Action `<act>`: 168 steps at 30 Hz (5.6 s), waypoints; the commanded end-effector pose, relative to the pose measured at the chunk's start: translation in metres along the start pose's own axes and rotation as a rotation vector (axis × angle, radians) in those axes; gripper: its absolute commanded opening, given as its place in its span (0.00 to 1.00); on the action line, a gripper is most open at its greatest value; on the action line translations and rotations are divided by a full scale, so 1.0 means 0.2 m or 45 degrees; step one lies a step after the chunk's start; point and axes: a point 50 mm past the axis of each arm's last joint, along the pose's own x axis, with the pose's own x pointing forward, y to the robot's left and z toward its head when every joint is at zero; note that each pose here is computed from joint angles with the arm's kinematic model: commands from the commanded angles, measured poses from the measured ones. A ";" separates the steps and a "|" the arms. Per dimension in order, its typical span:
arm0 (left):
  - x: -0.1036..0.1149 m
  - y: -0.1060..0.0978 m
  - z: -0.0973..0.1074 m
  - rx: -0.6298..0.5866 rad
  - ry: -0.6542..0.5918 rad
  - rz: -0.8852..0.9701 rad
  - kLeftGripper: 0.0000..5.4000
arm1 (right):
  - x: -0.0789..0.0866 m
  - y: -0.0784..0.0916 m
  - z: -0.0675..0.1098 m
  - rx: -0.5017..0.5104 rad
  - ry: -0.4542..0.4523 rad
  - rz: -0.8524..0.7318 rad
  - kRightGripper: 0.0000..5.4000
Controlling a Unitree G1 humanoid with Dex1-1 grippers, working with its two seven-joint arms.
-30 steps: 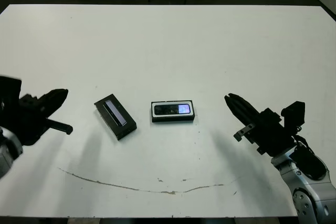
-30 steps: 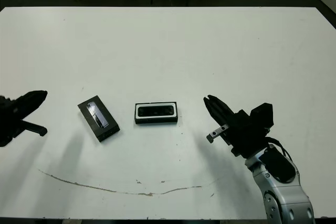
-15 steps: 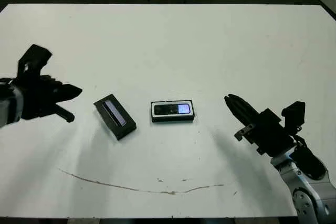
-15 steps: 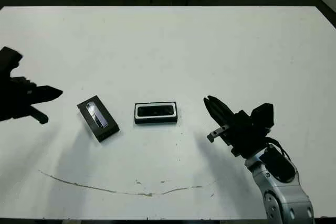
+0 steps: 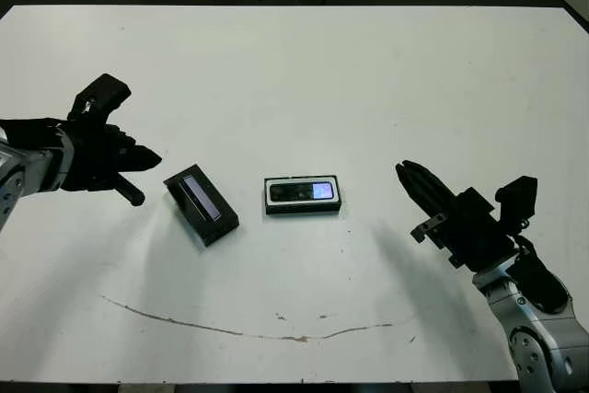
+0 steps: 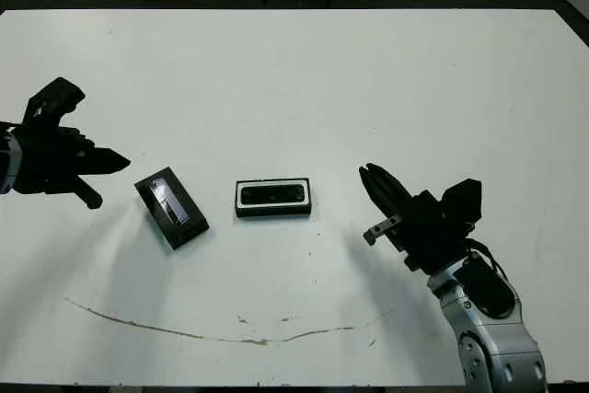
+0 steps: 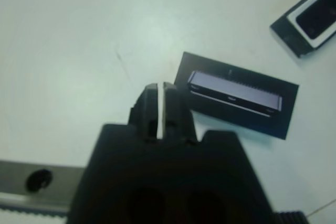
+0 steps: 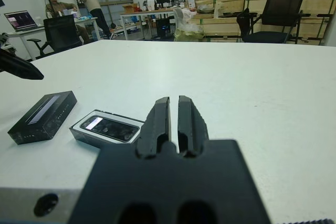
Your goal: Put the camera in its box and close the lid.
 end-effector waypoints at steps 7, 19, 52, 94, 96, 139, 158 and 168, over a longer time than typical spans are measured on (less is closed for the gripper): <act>-0.03 0.04 0.00 0.073 0.057 0.025 0.00 | -0.01 -0.01 -0.02 0.007 0.041 -0.006 0.00; -0.01 0.05 -0.03 0.159 0.161 -0.021 0.00 | -0.02 -0.02 -0.03 -0.002 0.045 -0.022 0.00; 0.13 -0.02 -0.19 0.129 0.321 -0.115 0.00 | -0.03 -0.02 -0.02 -0.021 0.045 -0.027 0.00; 0.25 -0.09 -0.12 0.213 0.327 -0.152 0.00 | -0.04 -0.02 -0.05 0.021 0.060 -0.041 0.00; 0.25 -0.08 -0.12 0.178 0.312 -0.166 0.00 | -0.04 -0.02 -0.05 0.026 0.057 -0.044 0.00; 0.39 -0.07 0.06 0.374 0.295 -0.085 0.01 | -0.04 -0.02 -0.08 0.028 0.049 -0.002 0.00; 0.38 -0.17 0.16 0.436 0.211 -0.198 0.01 | -0.05 -0.01 -0.09 0.039 0.069 -0.018 0.00; 0.40 -0.22 0.20 0.442 0.200 -0.205 0.01 | -0.05 -0.02 -0.10 0.058 0.064 -0.011 0.00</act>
